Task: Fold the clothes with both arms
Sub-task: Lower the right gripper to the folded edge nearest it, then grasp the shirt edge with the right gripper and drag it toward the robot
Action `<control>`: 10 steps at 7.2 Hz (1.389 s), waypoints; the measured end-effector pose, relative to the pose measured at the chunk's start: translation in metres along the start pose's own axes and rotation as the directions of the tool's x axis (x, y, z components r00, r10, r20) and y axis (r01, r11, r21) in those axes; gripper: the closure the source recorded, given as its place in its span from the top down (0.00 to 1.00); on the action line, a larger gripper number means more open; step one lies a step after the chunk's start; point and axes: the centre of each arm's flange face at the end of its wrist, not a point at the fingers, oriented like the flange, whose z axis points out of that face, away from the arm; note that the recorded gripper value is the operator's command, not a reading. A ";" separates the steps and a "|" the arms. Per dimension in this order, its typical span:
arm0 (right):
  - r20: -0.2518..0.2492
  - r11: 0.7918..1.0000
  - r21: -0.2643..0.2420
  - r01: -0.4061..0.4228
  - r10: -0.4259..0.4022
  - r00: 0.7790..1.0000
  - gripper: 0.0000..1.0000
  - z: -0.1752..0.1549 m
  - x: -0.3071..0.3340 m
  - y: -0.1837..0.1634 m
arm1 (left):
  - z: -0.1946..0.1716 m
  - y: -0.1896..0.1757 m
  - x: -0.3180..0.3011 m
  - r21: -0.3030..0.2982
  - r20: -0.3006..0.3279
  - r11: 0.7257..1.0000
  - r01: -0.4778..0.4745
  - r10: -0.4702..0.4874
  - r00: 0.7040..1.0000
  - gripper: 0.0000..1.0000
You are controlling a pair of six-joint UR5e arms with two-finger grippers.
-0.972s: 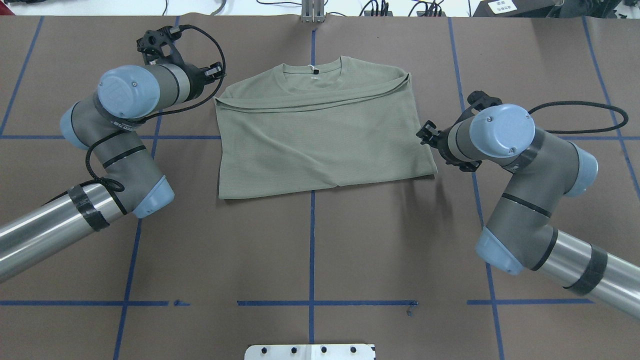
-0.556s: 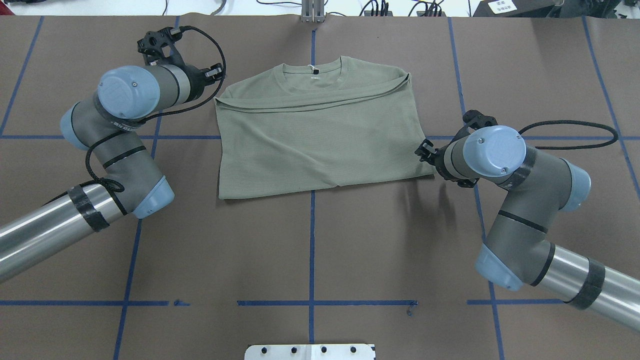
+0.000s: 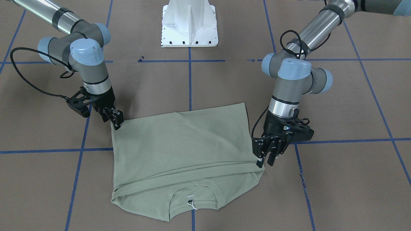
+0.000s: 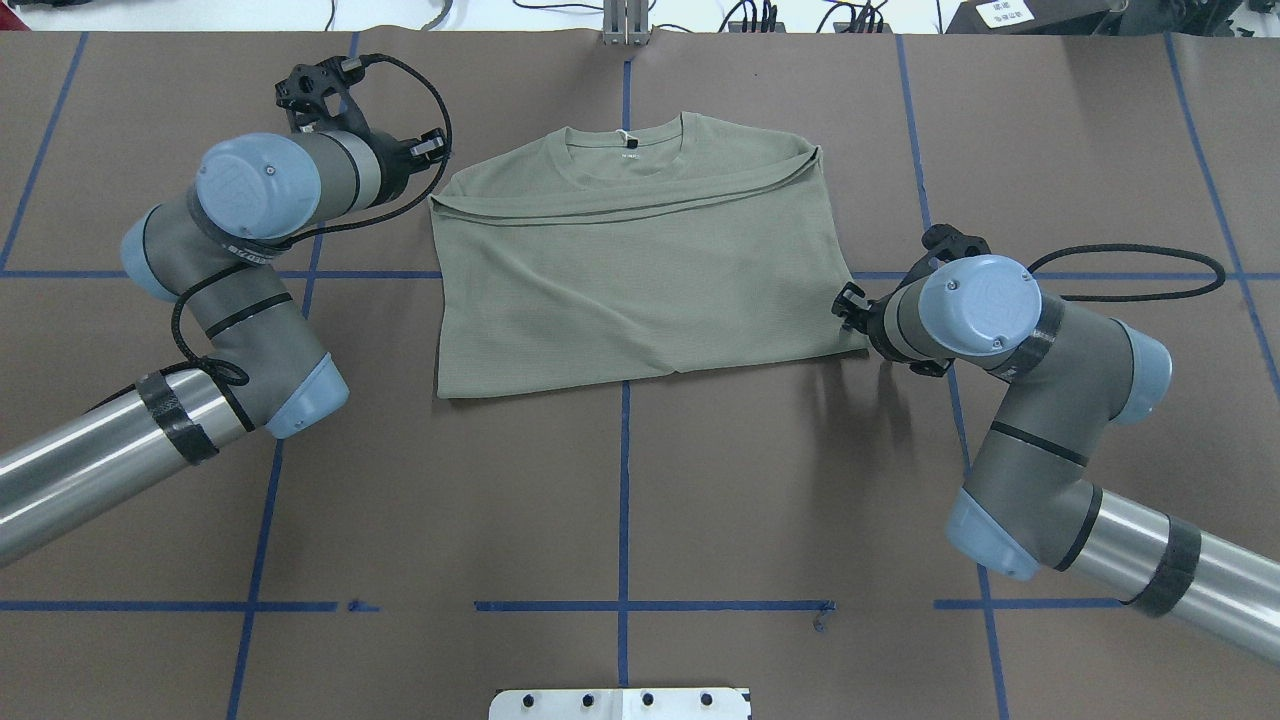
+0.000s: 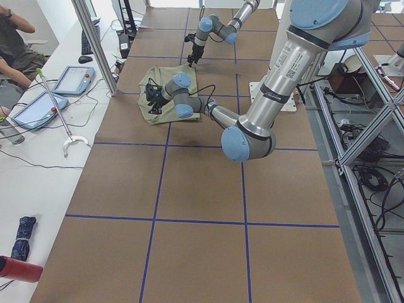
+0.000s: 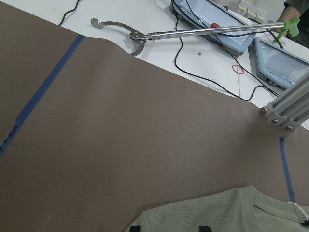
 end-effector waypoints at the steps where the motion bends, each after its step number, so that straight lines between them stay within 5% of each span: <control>1: 0.000 1.000 -0.001 0.001 -0.001 1.000 0.00 0.000 0.000 0.000 | 0.000 0.000 0.000 0.000 0.001 1.000 0.000 0.000 1.000 0.50; 5: 0.034 1.000 -0.023 0.001 -0.001 0.999 0.00 -0.024 0.000 0.001 | -0.003 -0.001 0.007 0.001 -0.013 1.000 0.001 -0.001 1.000 0.50; 7: 0.038 0.993 -0.113 -0.032 0.036 0.999 0.00 -0.068 0.045 0.020 | -0.020 0.001 0.022 -0.037 -0.062 0.999 0.002 -0.004 0.998 0.51; 8: 0.018 0.984 -0.168 -0.052 0.056 0.998 0.00 -0.087 0.073 0.048 | -0.032 0.009 0.024 -0.111 -0.091 0.994 -0.002 -0.008 0.996 0.62; 10: -0.048 0.957 -0.280 -0.074 0.063 0.997 0.00 -0.125 0.126 0.115 | -0.063 0.020 0.031 -0.203 -0.150 0.979 0.007 -0.038 0.988 0.62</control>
